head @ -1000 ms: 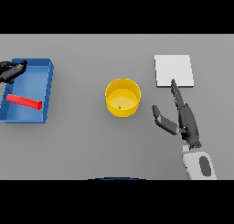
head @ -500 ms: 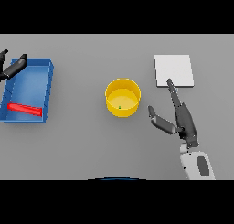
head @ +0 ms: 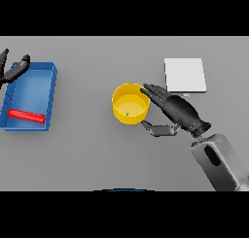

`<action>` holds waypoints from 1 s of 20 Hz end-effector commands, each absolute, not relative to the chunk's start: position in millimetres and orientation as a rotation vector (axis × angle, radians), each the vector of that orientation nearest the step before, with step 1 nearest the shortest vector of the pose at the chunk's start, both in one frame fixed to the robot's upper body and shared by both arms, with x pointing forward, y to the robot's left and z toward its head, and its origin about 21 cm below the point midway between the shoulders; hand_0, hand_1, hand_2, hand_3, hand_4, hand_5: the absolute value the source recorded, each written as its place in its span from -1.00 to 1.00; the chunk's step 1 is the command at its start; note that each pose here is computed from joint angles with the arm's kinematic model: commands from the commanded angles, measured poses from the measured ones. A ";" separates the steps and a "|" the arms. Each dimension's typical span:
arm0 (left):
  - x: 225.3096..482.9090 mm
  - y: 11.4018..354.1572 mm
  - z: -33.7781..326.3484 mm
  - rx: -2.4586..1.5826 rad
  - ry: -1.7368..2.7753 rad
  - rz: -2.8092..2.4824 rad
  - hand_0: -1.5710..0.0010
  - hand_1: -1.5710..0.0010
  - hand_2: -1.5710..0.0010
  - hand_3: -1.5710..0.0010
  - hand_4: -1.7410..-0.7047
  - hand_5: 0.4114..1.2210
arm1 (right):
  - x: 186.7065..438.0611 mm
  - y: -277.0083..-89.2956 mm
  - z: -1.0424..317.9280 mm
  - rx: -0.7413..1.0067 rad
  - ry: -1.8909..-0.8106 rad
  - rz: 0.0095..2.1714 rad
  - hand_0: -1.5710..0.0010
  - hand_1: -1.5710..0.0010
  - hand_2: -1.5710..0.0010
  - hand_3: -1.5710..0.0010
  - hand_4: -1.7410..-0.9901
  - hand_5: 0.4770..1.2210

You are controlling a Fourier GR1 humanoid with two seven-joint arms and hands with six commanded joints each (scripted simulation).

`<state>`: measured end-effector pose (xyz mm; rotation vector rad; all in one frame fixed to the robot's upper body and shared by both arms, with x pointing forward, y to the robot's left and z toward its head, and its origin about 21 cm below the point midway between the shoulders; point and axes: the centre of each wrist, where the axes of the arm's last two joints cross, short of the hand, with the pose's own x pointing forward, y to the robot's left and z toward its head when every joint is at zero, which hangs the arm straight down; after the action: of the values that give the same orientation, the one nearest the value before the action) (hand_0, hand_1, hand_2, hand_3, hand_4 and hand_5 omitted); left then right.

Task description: Pick up the red beaker and tilt it to pour out 1 green nut into yellow bowl. Pick up the yellow bowl and place it on the metallic measuring scale.

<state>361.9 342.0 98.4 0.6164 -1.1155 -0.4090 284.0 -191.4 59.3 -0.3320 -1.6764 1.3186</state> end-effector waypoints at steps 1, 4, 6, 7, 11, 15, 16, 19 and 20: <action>361.9 341.4 97.0 0.613 -1.109 -0.414 0.99 0.99 0.99 1.00 0.98 -0.37 | 287.3 -185.2 61.9 -0.345 -1.675 1.422 1.00 1.00 1.00 1.00 0.35 -0.39; 361.2 343.7 96.0 0.613 -1.108 -0.417 1.00 1.00 1.00 1.00 0.99 -0.35 | 302.2 -173.9 68.3 -0.378 -1.613 1.673 1.00 1.00 1.00 1.00 0.38 -0.39; 360.0 345.3 97.1 0.607 -1.107 -0.414 1.00 1.00 1.00 1.00 0.98 -0.33 | 308.9 -162.8 70.4 -0.364 -1.573 1.807 1.00 1.00 1.00 1.00 0.41 -0.39; 358.0 347.9 97.7 0.602 -1.111 -0.415 1.00 1.00 1.00 1.00 0.98 -0.33 | 314.3 -159.3 71.6 -0.368 -1.548 1.852 1.00 1.00 1.00 1.00 0.41 -0.39; 355.8 346.1 97.9 0.599 -1.118 -0.414 1.00 1.00 1.00 1.00 0.97 -0.32 | 327.0 -145.2 66.8 -0.342 -1.424 2.016 1.00 1.00 1.00 1.00 0.38 -0.39; 354.8 350.3 95.5 0.586 -1.120 -0.397 1.00 1.00 1.00 1.00 0.96 -0.32 | 336.0 -133.0 59.2 -0.362 -1.336 2.121 1.00 1.00 1.00 1.00 0.36 -0.39; 354.4 351.8 94.8 0.584 -1.120 -0.396 1.00 1.00 1.00 1.00 0.96 -0.32 | 338.7 -130.9 56.9 -0.373 -1.309 2.129 1.00 1.00 1.00 1.00 0.34 -0.39; 355.6 352.8 94.7 0.590 -1.123 -0.396 1.00 1.00 1.00 1.00 0.96 -0.33 | 347.3 -123.8 53.7 -0.394 -1.245 2.184 1.00 1.00 1.00 1.00 0.27 -0.35; 353.4 353.7 96.1 0.586 -1.128 -0.398 1.00 1.00 1.00 1.00 0.97 -0.33 | 348.7 -120.8 53.2 -0.394 -1.221 2.197 1.00 1.00 1.00 1.00 0.25 -0.33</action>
<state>353.4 353.8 96.2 0.5860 -1.1294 -0.3987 348.7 -120.7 53.2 -0.3952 -1.2204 2.1965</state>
